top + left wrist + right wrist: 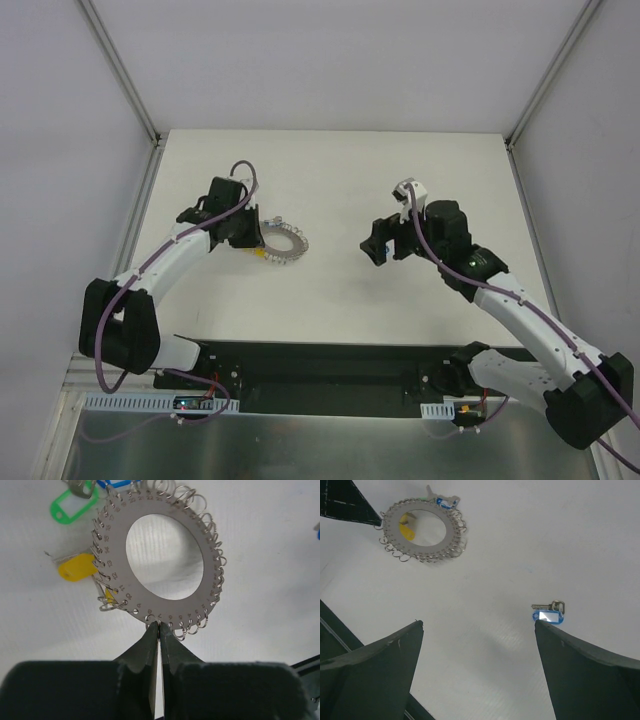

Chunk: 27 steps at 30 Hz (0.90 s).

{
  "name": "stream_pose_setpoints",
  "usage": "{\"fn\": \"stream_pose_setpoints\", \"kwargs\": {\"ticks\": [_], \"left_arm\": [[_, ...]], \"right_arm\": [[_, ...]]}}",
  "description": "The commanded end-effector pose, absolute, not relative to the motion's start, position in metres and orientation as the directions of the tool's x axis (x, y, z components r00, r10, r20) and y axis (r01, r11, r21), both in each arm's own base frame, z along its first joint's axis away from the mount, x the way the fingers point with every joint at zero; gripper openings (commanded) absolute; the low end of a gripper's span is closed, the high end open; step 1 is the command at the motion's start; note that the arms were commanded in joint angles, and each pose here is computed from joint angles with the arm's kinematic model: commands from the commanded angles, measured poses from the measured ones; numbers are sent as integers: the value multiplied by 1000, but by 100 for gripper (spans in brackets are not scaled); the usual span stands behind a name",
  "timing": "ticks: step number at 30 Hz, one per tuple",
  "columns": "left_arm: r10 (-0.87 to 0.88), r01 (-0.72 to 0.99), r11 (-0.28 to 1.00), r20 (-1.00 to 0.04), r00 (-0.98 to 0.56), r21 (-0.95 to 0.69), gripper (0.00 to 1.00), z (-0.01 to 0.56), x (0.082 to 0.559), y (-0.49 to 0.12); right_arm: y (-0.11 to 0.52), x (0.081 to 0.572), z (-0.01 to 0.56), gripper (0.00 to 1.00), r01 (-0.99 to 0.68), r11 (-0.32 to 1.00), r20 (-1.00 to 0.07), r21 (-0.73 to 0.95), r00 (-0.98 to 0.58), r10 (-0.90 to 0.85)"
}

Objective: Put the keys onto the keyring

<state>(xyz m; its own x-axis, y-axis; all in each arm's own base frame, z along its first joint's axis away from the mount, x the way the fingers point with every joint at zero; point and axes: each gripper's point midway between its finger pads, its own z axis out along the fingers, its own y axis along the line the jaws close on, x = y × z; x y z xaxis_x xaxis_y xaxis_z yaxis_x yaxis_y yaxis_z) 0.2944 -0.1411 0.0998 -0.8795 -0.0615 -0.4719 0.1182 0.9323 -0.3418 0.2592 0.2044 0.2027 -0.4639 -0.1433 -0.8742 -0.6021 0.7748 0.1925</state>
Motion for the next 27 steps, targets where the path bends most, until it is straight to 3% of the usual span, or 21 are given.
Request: {"fn": "stream_pose_setpoints", "kwargs": {"ticks": [1, 12, 16, 27], "left_arm": [[-37, 275, 878, -627, -778, -393, 0, 158, 304, -160], [19, 669, 691, -919, -393, -272, 0, 282, 287, -186], [38, 771, 603, -958, -285, -206, 0, 308, 274, -196], [21, 902, 401, -982, -187, -163, 0, 349, 241, -216]], "right_arm": [[242, 261, 250, 97, -693, 670, -916, 265, -398, -48], [298, 258, 281, 99, -817, 498, -932, 291, -360, -45], [311, 254, 292, 99, -855, 434, -941, 283, -335, -45], [337, 234, 331, 97, -942, 220, -965, 254, -262, -4]]}}
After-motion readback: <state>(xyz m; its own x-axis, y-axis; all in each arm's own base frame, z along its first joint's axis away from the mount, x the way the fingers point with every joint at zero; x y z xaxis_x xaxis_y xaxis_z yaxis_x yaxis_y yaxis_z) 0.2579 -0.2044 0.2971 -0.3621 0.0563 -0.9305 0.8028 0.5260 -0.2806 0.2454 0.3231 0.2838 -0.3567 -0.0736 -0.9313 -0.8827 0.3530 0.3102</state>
